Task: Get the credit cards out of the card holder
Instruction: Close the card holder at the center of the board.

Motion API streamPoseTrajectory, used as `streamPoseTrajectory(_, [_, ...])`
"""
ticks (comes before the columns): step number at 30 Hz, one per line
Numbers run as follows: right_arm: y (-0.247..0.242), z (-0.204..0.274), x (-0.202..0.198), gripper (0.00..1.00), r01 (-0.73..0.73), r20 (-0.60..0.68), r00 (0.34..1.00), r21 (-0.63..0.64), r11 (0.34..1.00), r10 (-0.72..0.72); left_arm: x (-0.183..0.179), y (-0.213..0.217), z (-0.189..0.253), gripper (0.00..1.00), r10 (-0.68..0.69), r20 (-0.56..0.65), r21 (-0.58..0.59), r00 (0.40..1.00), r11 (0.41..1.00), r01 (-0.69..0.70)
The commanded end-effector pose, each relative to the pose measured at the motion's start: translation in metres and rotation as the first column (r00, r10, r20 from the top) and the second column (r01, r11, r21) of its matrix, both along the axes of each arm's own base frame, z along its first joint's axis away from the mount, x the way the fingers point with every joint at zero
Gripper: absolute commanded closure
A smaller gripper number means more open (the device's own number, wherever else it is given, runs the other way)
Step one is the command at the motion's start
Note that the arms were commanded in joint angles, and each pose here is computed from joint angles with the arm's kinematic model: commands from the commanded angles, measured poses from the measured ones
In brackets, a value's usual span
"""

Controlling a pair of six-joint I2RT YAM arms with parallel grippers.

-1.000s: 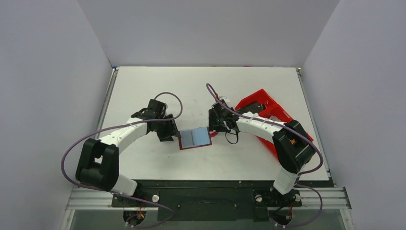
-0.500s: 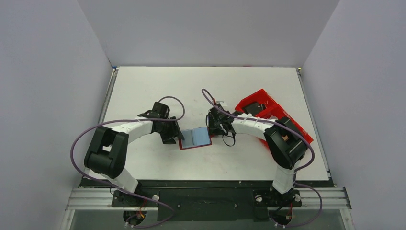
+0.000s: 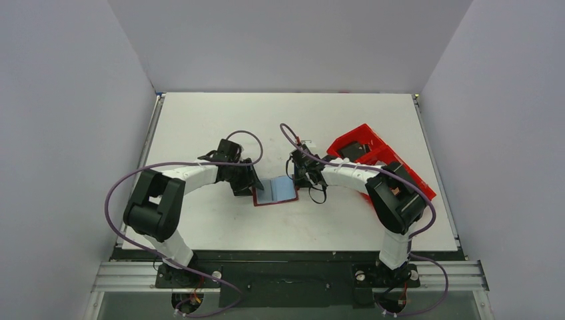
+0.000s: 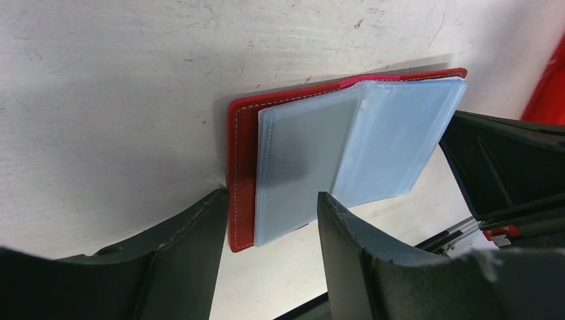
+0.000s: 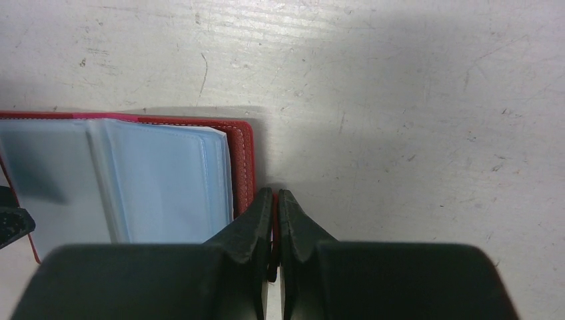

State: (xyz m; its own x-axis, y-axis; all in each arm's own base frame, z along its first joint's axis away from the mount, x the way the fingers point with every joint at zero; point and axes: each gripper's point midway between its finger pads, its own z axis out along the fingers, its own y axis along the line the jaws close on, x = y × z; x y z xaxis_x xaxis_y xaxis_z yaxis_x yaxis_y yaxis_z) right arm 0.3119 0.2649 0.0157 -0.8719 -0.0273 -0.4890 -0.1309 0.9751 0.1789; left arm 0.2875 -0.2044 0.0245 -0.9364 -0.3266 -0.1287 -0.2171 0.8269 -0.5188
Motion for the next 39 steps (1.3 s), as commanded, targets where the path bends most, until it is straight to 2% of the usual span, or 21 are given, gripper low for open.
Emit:
streamPoseTrajectory(1, [-0.003, -0.021, -0.011, 1.0, -0.011, -0.029, 1.0, -0.048, 0.999, 0.009, 0.0, -0.013, -0.005, 0.51, -0.016, 0.007, -0.027, 1.0, 0.999, 0.016])
streamPoseTrajectory(11, [0.002, -0.021, -0.014, 1.0, -0.013, -0.019, 1.0, -0.053, 0.999, 0.012, 0.016, -0.035, 0.061, 0.6, -0.007, 0.131, -0.166, 0.991, 0.986, 0.029])
streamPoseTrajectory(20, [0.015, -0.019, -0.017, 1.0, -0.019, -0.03, 0.999, 0.002, 1.0, 0.02, 0.016, -0.05, 0.074, 0.67, -0.031, 0.154, -0.177, 0.988, 0.982, 0.058])
streamPoseTrajectory(24, [0.025, -0.014, -0.019, 1.0, -0.02, -0.035, 0.999, 0.05, 0.999, 0.022, 0.018, -0.055, 0.079, 0.67, -0.039, 0.166, -0.177, 0.985, 0.982, 0.068])
streamPoseTrajectory(28, [0.031, -0.009, -0.02, 1.0, -0.007, -0.034, 0.999, 0.079, 0.997, 0.01, 0.02, -0.058, 0.085, 0.59, -0.052, 0.173, -0.157, 0.983, 0.984, 0.08])
streamPoseTrajectory(36, [0.031, -0.006, -0.021, 1.0, 0.021, -0.035, 0.999, 0.1, 0.995, -0.017, 0.022, -0.067, 0.08, 0.53, -0.085, 0.168, -0.132, 0.982, 0.985, 0.107])
streamPoseTrajectory(39, [0.031, 0.002, -0.019, 0.94, 0.032, -0.025, 0.999, 0.119, 0.992, -0.029, 0.022, -0.07, 0.075, 0.52, -0.092, 0.16, -0.133, 0.983, 0.985, 0.114])
